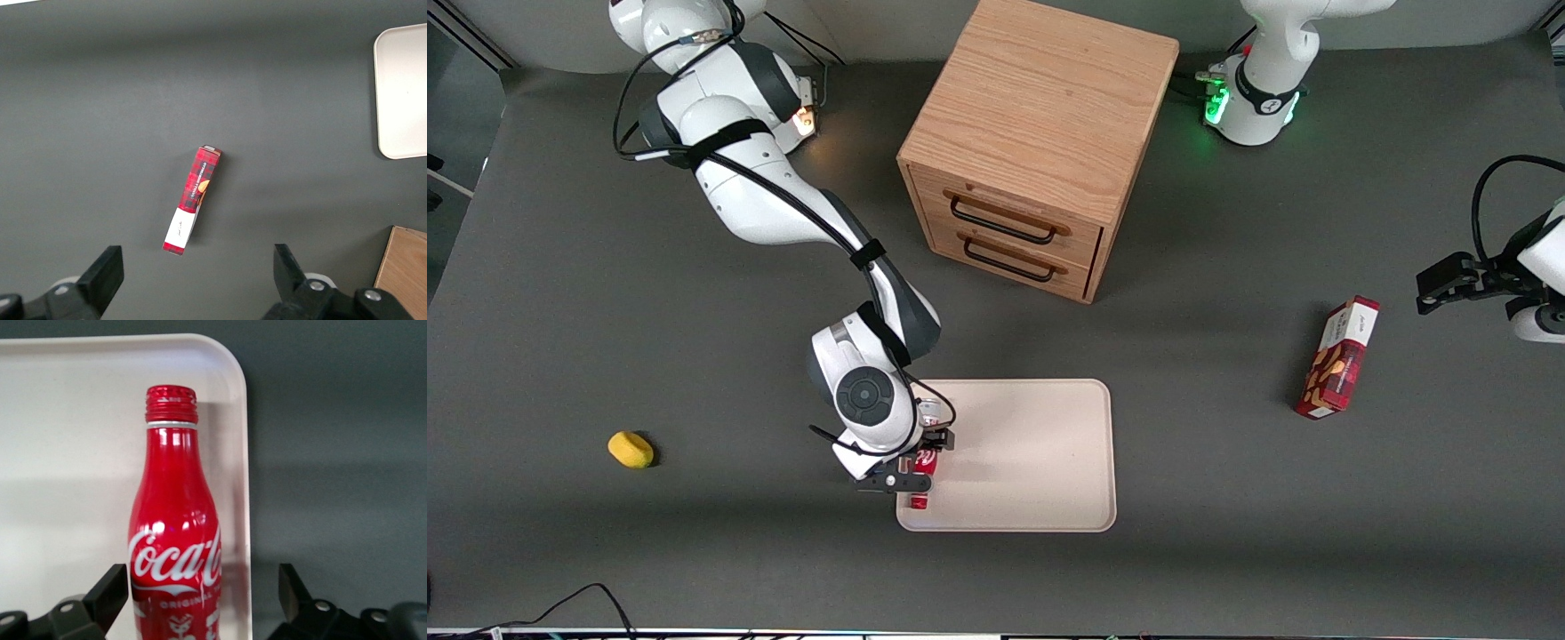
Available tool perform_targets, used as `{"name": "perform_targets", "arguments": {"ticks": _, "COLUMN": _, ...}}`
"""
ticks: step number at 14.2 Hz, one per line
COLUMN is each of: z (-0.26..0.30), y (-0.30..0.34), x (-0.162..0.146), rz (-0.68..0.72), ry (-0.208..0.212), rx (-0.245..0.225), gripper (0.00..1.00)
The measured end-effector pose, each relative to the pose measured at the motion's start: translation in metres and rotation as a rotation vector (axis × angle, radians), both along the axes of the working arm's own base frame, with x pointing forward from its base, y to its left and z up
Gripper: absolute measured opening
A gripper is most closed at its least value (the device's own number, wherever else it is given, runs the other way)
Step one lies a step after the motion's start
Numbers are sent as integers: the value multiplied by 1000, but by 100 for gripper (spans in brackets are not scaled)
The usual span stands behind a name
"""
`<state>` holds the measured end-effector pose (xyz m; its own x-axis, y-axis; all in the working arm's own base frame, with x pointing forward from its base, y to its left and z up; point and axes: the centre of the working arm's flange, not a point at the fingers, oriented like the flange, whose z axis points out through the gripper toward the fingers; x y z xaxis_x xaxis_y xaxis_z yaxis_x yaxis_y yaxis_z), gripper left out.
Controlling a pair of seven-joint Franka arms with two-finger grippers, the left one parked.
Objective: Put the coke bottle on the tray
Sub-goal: 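Lower the bottle onto the tray, laying it down, and open the gripper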
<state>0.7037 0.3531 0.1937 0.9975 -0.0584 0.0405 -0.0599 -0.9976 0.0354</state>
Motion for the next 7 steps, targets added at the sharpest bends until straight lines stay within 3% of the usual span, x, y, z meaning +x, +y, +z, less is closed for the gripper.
{"name": "perform_targets", "arguments": {"ticks": 7, "z": 8, "y": 2, "x": -4, "rz": -4, "ry": 29, "rx": -15, "gripper": 100}}
